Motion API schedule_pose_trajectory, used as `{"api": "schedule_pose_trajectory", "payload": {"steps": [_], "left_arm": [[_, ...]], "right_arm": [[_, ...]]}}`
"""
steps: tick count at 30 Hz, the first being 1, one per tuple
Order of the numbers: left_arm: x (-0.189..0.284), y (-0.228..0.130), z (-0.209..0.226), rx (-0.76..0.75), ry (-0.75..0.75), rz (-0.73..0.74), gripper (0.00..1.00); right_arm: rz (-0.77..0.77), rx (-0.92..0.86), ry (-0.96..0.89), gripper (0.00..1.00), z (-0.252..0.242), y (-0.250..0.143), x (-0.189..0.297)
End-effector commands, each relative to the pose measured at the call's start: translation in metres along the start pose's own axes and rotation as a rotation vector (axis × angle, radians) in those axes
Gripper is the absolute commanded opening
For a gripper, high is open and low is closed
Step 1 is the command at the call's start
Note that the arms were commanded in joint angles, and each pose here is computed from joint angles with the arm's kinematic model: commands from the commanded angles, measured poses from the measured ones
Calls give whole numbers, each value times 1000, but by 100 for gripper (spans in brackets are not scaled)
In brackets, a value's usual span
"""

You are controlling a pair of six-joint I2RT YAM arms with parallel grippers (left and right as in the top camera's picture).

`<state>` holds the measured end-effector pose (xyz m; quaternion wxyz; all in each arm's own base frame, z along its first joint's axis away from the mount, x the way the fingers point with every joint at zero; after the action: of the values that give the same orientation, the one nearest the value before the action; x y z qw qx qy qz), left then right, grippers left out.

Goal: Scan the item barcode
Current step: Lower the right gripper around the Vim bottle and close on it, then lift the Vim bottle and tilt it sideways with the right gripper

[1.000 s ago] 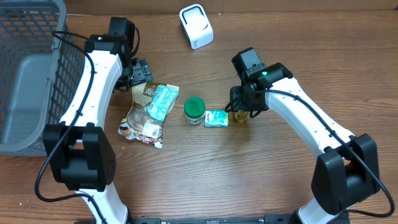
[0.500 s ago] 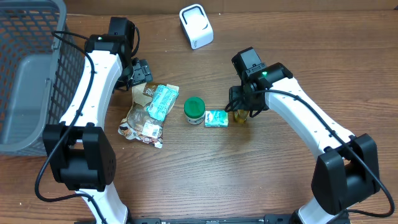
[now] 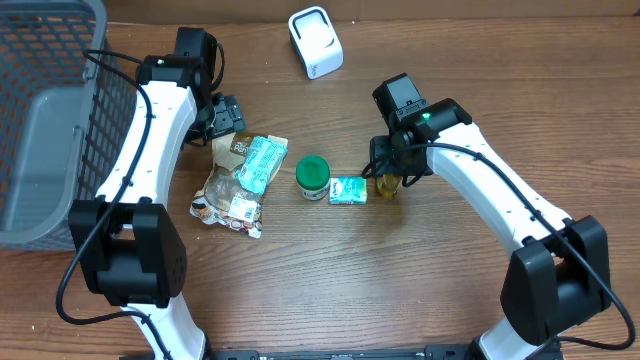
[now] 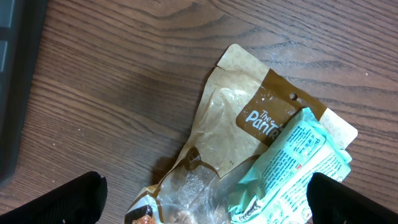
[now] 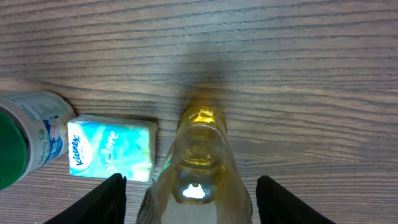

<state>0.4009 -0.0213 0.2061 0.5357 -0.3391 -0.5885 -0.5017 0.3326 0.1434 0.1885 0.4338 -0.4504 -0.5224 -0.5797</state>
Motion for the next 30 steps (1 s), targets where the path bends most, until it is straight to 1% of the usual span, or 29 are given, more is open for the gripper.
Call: {"api": "schedule_pose_trajectory", "payload": {"steps": [1,3,8,10,13,15,18,20,22,26,28,29,30], "left_arm": [[2,3,1,-10,9,-10,100],[2,3,1,-10,9,-10,100],[2,3,1,-10,9,-10,100],[2,3,1,-10,9,-10,99],[2,3,1,-10,9,-10,100],[2,3,1,-10,9,-10,100],[2,3,1,-10,9,-10,100],[2,3,1,-10,9,-10,100],[2,3,1,-10,9,-10,100],[2,3,1,-10,9,-10,100],[2,3,1,-10,9,-10,100],[2,3,1,-10,9,-10,100],[2,3,1,-10,9,-10,100]], "right_arm": [[-30,-4,0,62,1,7,7],[-23,-4,-3,58,0,5,6],[-10,-3,-10,44,-1,3,4],[-8,-3,-11,42,-1,2,4],[-1,-4,-5,34,-1,2,4],[2,-7,-7,31,-1,1,4],[5,-18,1,29,-4,3,6],[2,-36,34,24,-8,5,12],[-12,-53,76,18,-14,9,24],[-50,-57,213,18,-30,13,60],[-67,-47,330,18,-38,11,81],[-79,-36,457,18,-45,8,101],[-83,-31,525,18,-49,5,111]]}}
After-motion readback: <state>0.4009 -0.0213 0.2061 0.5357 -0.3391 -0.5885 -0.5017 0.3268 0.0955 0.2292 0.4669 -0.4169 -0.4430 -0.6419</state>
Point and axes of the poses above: each gripper's point midway between its finger pads, its own x axis back along the fingers, its own z axis along the line the jaws close on, y = z × x, the point moved 9 cm from there along x, back along the fingers, and after that the axes turned 6 degrees about -x, right-handed, at the moved point
